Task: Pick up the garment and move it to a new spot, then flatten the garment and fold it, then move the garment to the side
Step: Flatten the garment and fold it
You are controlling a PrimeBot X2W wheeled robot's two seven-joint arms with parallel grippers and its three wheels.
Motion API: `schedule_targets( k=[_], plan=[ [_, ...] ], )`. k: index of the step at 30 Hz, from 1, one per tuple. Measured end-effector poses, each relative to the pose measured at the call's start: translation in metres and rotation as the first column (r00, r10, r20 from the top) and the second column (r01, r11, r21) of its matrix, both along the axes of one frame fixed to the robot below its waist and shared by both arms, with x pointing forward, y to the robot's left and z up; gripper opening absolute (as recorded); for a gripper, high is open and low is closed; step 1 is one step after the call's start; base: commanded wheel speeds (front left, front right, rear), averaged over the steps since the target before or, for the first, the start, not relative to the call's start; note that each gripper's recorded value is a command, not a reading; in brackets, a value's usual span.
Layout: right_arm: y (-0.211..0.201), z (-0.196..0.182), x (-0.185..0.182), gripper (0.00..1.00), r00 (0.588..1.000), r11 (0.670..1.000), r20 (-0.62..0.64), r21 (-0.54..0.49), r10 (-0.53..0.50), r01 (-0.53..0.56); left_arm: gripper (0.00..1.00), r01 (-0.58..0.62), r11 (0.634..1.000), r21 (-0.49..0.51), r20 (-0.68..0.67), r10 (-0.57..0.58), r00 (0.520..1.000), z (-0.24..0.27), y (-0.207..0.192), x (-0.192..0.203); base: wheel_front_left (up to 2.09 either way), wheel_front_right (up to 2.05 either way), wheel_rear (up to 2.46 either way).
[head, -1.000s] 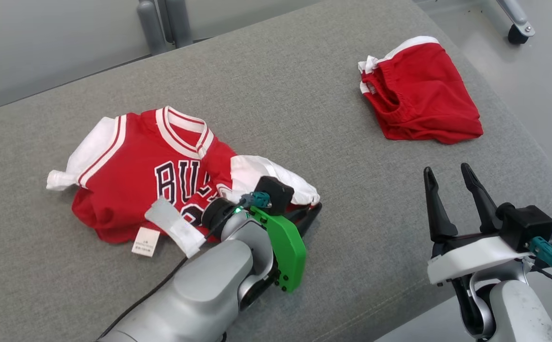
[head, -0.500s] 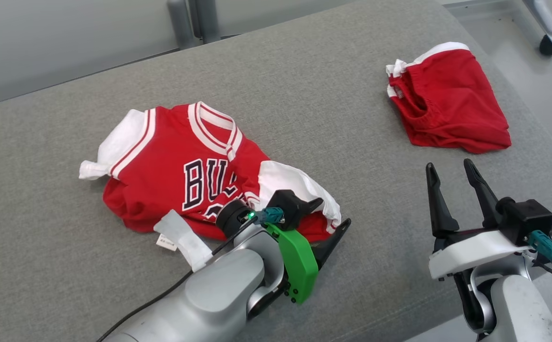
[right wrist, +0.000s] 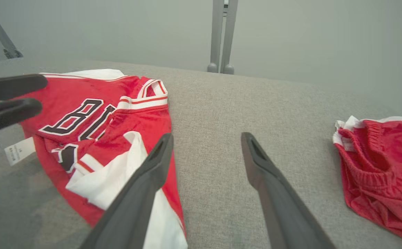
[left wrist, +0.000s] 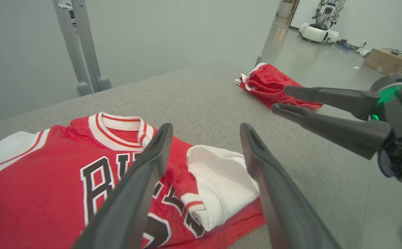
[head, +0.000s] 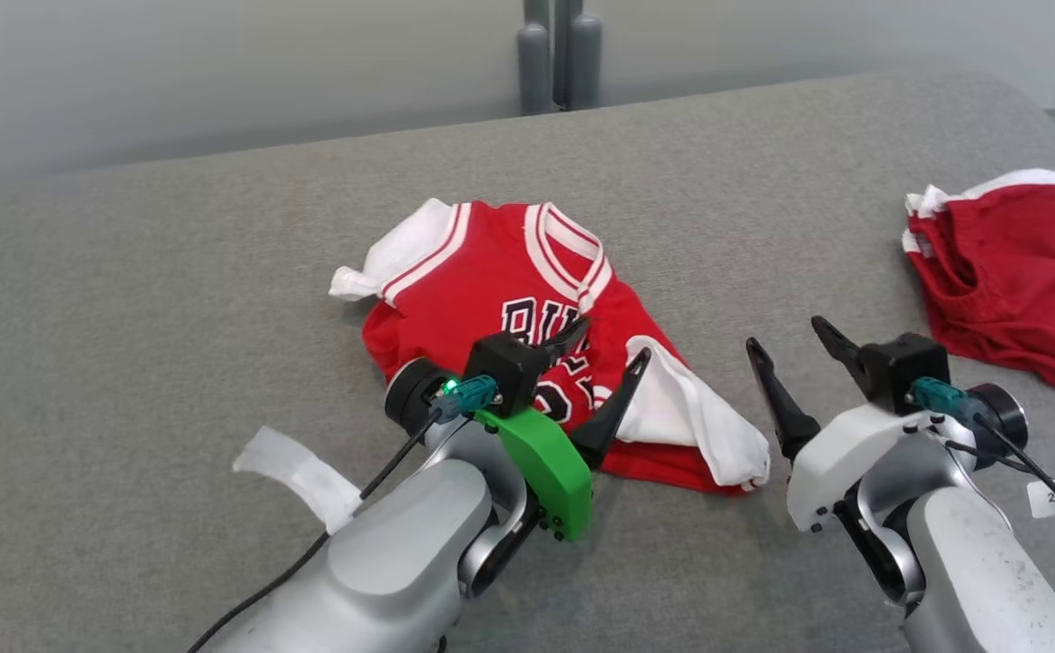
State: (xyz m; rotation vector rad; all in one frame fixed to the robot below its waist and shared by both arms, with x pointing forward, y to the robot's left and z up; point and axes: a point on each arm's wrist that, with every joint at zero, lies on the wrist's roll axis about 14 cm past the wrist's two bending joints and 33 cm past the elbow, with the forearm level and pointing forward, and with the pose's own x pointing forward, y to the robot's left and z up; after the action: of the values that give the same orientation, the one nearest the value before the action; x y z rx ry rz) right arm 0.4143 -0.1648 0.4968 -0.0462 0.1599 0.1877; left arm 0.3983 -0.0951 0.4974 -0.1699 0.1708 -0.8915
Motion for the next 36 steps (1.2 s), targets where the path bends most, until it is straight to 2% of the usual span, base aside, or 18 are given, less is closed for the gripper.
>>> schedule_targets(
  k=[5,11,18,25,26,27,29,31,36],
  plan=[
    [0.043,-0.007,0.013,1.00,0.985,0.987,-0.078,-0.019,0.155,-0.157,1.00,-0.152,0.988,-0.024,0.016,0.153,0.988,0.002,0.048,0.002,0.00,0.00,0.00],
    [0.070,-0.023,0.026,1.00,0.953,0.964,-0.173,-0.054,0.247,-0.259,1.00,-0.309,0.949,-0.064,0.035,0.312,0.950,0.008,0.094,-0.003,0.00,0.00,0.00],
    [0.084,-0.046,0.036,1.00,0.921,0.948,-0.274,-0.081,0.275,-0.307,1.00,-0.467,0.881,-0.082,0.031,0.470,0.882,0.005,0.144,-0.010,0.00,0.00,0.00],
    [0.085,-0.070,0.031,1.00,0.893,0.946,-0.363,-0.080,0.267,-0.315,1.00,-0.566,0.819,-0.092,0.029,0.571,0.821,0.003,0.179,-0.011,0.00,0.00,0.00],
    [0.084,-0.071,0.031,0.89,0.891,0.947,-0.369,-0.075,0.264,-0.311,1.00,-0.578,0.811,-0.095,0.028,0.582,0.813,0.003,0.183,-0.011,0.00,0.00,0.00],
    [0.084,-0.072,0.031,0.58,0.891,0.948,-0.370,-0.074,0.261,-0.309,1.00,-0.586,0.805,-0.096,0.028,0.590,0.807,0.002,0.186,-0.011,0.00,0.00,0.00],
    [0.082,-0.070,0.033,0.27,0.895,0.951,-0.366,-0.072,0.256,-0.301,1.00,-0.599,0.795,-0.092,0.032,0.604,0.796,0.001,0.192,-0.011,0.00,0.00,0.00],
    [0.081,-0.070,0.034,0.00,0.898,0.954,-0.363,-0.065,0.249,-0.291,1.00,-0.612,0.786,-0.091,0.032,0.616,0.787,0.000,0.196,-0.011,0.00,0.00,0.00],
    [0.074,-0.063,0.036,0.00,0.918,0.966,-0.325,-0.042,0.228,-0.255,1.00,-0.635,0.768,-0.083,0.028,0.639,0.769,-0.004,0.205,-0.011,0.00,0.00,0.00]
  ],
)
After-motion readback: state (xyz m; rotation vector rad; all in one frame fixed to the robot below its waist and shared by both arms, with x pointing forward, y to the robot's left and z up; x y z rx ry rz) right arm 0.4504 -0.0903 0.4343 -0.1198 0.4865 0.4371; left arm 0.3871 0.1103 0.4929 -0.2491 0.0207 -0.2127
